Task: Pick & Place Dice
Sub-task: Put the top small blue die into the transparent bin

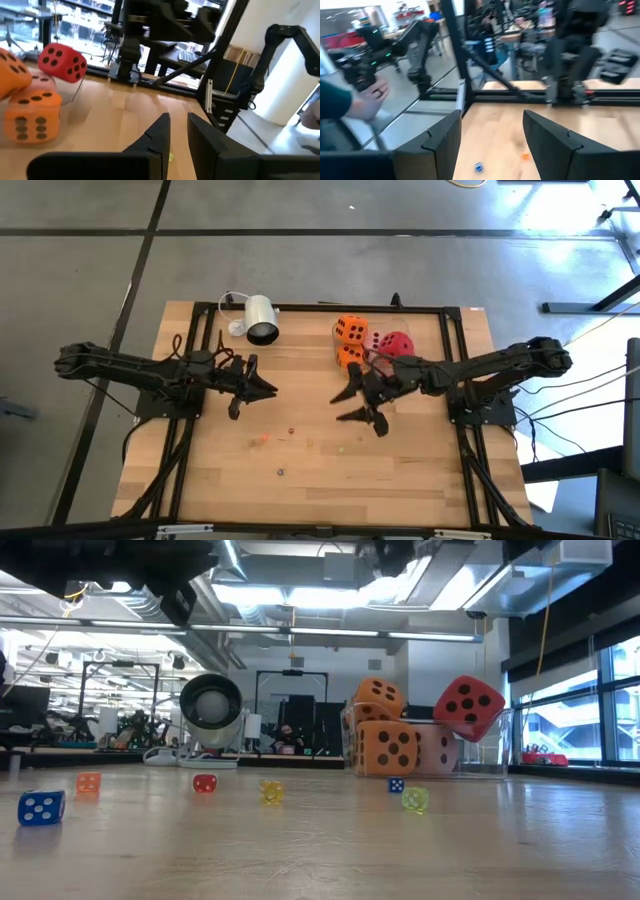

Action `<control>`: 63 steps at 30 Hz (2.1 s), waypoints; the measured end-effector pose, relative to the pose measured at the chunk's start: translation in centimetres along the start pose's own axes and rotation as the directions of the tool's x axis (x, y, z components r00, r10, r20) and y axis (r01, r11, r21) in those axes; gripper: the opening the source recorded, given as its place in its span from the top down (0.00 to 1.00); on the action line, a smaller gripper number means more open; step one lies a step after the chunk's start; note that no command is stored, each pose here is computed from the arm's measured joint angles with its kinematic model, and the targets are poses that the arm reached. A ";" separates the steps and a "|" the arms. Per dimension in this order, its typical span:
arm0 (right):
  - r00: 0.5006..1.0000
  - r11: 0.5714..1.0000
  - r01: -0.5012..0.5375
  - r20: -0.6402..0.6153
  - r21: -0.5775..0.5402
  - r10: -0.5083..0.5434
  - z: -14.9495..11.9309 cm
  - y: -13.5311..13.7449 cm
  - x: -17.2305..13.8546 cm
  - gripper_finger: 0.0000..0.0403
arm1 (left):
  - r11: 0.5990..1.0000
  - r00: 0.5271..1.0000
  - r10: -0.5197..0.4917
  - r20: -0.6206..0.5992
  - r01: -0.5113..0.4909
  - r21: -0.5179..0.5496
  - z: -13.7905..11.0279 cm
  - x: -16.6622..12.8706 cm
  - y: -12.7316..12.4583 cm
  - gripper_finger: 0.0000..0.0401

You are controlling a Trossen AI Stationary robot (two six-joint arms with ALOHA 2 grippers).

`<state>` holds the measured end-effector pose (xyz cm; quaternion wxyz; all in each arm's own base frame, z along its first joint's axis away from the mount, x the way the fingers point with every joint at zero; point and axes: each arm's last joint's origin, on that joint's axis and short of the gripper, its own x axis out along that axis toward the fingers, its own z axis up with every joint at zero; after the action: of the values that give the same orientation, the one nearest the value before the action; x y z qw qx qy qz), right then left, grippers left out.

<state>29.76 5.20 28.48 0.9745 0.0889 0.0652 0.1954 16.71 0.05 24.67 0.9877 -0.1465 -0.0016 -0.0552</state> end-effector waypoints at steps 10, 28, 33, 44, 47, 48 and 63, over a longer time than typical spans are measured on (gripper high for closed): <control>0.964 0.990 0.118 -0.248 0.081 -0.094 -3.9 2.3 1.4 0.51 | 1.000 1.000 0.024 0.010 -0.024 0.019 -0.1 0.4 0.1 0.86; 0.727 0.921 0.388 -0.599 -0.044 -0.335 -11.8 0.3 3.2 0.57 | 0.999 0.998 0.023 0.066 -0.026 0.035 0.4 0.3 0.0 0.87; 0.716 0.920 0.387 -0.609 -0.059 -0.341 -12.0 0.0 3.1 0.57 | 0.999 0.998 0.023 0.065 -0.025 0.035 0.4 0.3 0.0 0.88; 0.647 0.869 0.470 -0.609 -0.153 -0.458 -12.3 -0.5 2.7 0.57 | 0.999 0.998 0.023 0.065 -0.025 0.035 0.4 0.3 0.0 0.88; 0.646 0.868 0.473 -0.609 -0.153 -0.459 -12.3 -0.6 2.7 0.57 | 0.999 0.998 0.023 0.065 -0.025 0.035 0.4 0.3 0.0 0.88; 0.647 0.867 0.474 -0.609 -0.151 -0.459 -12.3 -0.6 2.7 0.57 | 0.999 0.998 0.023 0.065 -0.025 0.035 0.4 0.3 0.0 0.88; 0.631 0.830 0.546 -0.595 -0.115 -0.498 -12.2 -0.9 2.6 0.57 | 0.999 0.998 0.023 0.065 -0.025 0.034 0.4 0.3 0.0 0.88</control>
<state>30.50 7.17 16.17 0.9118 0.0366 0.4012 -0.0799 17.06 0.17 25.07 0.9901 -0.1308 -0.0329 -0.0386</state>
